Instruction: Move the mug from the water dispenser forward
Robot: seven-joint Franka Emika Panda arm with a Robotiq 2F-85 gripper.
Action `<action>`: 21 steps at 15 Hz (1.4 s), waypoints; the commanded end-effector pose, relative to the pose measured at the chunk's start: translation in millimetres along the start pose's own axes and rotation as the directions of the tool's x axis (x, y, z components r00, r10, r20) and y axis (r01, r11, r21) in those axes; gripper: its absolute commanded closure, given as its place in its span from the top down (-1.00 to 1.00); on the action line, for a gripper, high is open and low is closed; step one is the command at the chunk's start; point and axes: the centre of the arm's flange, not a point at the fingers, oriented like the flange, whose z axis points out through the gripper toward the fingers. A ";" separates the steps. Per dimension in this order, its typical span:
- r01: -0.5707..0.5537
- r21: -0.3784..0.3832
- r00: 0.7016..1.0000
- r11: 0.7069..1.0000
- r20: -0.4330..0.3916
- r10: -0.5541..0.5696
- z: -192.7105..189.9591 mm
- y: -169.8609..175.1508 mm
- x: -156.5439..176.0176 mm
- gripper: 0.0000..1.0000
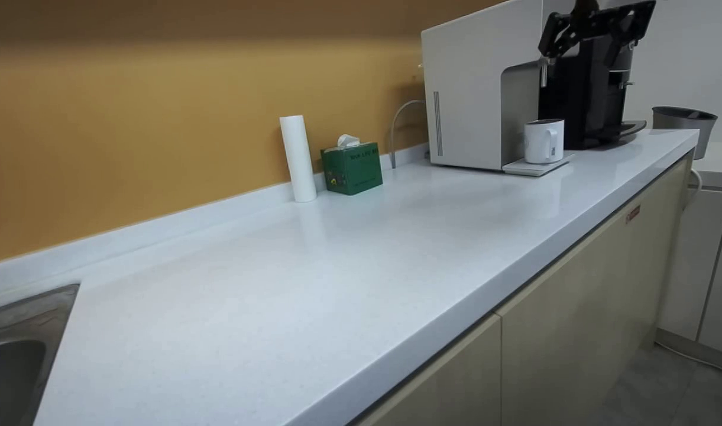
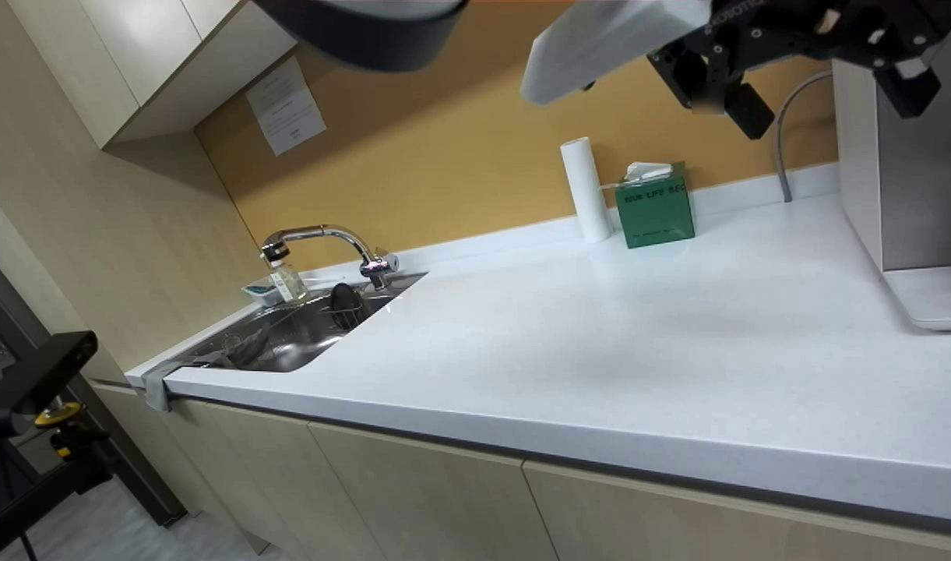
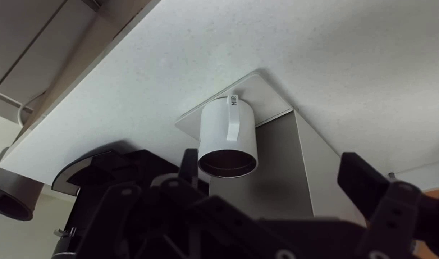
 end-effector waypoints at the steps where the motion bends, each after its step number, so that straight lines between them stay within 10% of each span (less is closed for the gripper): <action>1: -0.023 -0.023 0.999 0.999 -0.042 0.022 18.7 7.5 5.5 1.00; 21: -0.007 0.049 0.987 0.999 -0.157 0.014 79.7 14.9 28.3 1.00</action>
